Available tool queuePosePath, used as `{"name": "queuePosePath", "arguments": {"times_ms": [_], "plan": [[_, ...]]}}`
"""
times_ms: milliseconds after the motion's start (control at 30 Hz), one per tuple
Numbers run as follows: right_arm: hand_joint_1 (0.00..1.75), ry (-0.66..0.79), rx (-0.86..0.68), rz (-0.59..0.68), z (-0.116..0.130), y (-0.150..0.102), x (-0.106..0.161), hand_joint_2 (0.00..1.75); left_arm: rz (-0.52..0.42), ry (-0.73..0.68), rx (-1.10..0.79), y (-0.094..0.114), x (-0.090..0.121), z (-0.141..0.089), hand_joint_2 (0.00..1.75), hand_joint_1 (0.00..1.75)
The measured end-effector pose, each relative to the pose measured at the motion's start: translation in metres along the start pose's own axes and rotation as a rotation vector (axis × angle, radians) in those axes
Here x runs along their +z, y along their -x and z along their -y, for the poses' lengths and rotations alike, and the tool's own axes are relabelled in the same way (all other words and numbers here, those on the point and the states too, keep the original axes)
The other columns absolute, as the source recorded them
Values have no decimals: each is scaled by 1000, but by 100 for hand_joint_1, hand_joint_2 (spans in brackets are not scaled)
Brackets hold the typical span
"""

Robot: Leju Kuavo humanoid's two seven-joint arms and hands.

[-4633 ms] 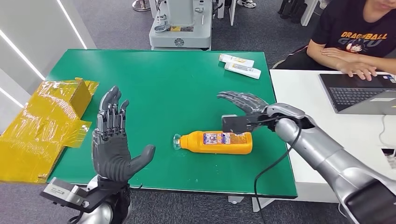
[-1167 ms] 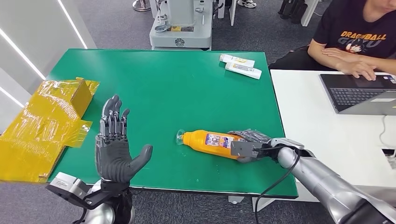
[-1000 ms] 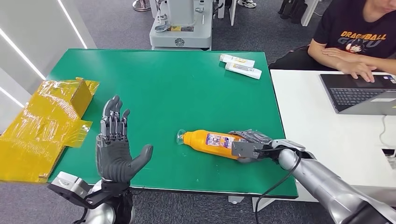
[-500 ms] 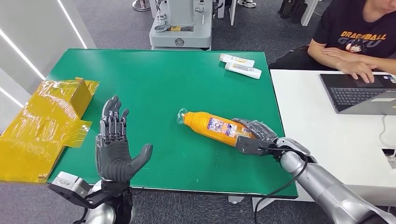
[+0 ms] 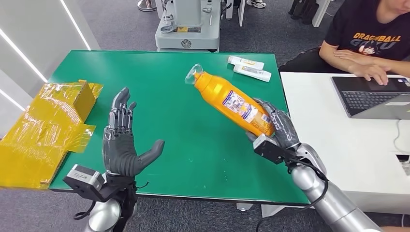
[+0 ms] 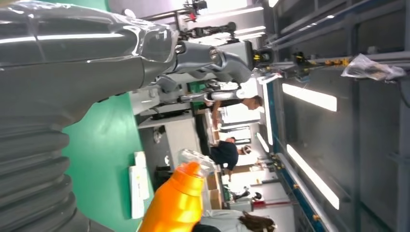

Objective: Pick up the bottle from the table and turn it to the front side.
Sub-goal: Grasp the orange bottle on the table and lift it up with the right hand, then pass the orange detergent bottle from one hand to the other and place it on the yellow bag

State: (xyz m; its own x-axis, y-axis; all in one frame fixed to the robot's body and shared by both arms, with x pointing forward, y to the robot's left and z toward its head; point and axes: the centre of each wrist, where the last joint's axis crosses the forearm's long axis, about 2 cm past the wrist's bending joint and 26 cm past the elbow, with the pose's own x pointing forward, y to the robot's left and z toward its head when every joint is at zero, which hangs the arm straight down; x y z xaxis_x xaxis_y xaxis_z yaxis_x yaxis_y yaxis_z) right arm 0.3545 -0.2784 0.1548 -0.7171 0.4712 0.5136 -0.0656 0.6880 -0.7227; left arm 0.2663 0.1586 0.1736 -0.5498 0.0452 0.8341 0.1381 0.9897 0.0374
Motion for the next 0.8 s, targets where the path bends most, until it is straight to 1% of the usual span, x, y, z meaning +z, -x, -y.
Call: {"name": "queuePosePath", "arguments": {"times_ms": [100,200,300,433,533,800], "plan": [[175,79,17,30,-3,-10,-4,175,-38,-20,64,4,-9,-7,175,0],[175,125,18,46,-4,-18,-7,175,-43,-38,34,10,-20,-15,175,0],[175,140,14,56,-5,-22,-7,175,-51,-35,27,14,-25,-18,175,0],[175,173,10,97,-8,-26,-10,175,-89,54,105,20,-41,-19,175,0],[175,188,-1,118,-11,-30,-14,175,-106,85,120,25,-53,-20,175,0],[175,152,-74,151,-22,-39,-30,175,-128,191,185,27,-70,-12,175,0]]}}
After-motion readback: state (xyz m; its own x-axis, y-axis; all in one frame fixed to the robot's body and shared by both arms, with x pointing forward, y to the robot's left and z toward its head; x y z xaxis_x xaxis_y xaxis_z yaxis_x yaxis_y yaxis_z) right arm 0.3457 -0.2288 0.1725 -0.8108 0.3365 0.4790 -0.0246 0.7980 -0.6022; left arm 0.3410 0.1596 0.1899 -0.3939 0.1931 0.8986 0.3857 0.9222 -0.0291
